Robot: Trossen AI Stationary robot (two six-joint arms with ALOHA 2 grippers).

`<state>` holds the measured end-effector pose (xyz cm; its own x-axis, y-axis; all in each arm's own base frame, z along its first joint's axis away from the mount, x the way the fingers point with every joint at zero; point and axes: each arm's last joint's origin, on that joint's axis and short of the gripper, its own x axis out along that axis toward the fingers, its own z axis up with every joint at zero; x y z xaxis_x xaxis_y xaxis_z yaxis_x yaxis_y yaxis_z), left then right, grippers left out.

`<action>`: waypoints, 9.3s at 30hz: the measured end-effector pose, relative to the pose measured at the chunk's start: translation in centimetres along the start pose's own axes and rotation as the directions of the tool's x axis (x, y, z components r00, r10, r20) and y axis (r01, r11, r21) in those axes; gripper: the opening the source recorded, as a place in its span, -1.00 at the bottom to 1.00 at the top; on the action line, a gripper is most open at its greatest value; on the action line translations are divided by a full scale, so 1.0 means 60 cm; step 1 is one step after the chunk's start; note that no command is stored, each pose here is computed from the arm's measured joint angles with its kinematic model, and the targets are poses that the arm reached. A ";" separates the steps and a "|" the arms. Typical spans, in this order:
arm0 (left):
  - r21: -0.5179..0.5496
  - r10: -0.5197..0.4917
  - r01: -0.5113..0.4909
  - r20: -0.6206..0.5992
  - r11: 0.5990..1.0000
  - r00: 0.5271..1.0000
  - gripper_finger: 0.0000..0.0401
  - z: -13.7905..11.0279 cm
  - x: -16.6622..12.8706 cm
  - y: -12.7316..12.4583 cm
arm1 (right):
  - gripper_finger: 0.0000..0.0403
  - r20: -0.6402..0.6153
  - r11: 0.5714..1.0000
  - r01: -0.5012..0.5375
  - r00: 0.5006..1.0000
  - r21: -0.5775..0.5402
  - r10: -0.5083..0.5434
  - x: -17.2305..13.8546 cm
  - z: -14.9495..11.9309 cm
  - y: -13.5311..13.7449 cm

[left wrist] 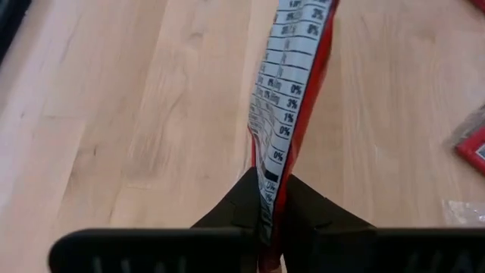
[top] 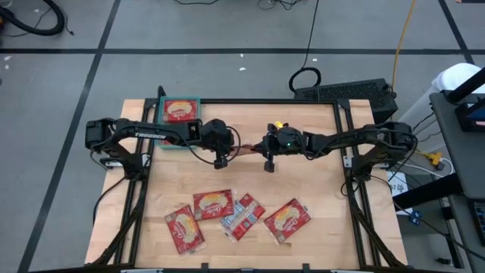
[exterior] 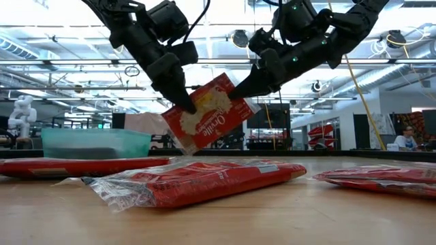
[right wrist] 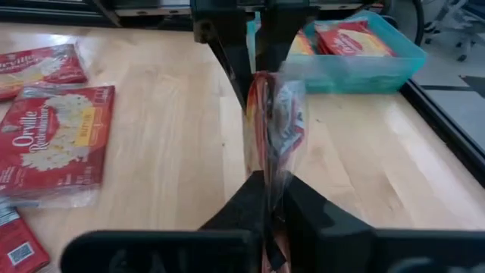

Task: Sort popcorn bags into baskets
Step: Put the popcorn bag into the blue bin

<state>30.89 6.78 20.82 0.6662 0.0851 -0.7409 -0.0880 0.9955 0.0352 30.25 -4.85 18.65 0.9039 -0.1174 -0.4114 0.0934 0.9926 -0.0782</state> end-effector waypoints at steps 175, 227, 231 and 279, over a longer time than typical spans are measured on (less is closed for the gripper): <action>-0.389 0.270 -0.236 0.033 0.890 0.962 -0.78 -0.112 -0.153 -0.017 | -0.20 -0.136 0.877 -0.042 0.983 0.479 0.121 -0.003 0.010 0.104; -0.210 -0.102 0.110 0.049 0.971 0.994 -0.78 -0.269 -0.024 -0.295 | 0.38 -0.293 0.684 -0.166 0.814 0.710 0.502 0.175 -0.035 0.133; -0.222 -0.053 0.065 0.062 0.973 0.997 -0.78 -0.262 -0.018 -0.282 | 0.31 -0.293 0.738 -0.214 0.820 0.640 0.491 0.176 -0.036 0.125; -0.304 0.135 -0.062 0.224 0.950 0.965 0.26 -0.240 -0.071 -0.137 | -1.00 -0.091 0.968 -0.249 0.964 0.023 0.250 0.118 0.068 0.008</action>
<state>18.12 -2.34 14.03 0.7970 0.2259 -0.5601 -0.3506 0.9282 -0.1246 38.43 -5.05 19.39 0.8566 0.1323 -0.4987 -0.1254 0.9910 0.0474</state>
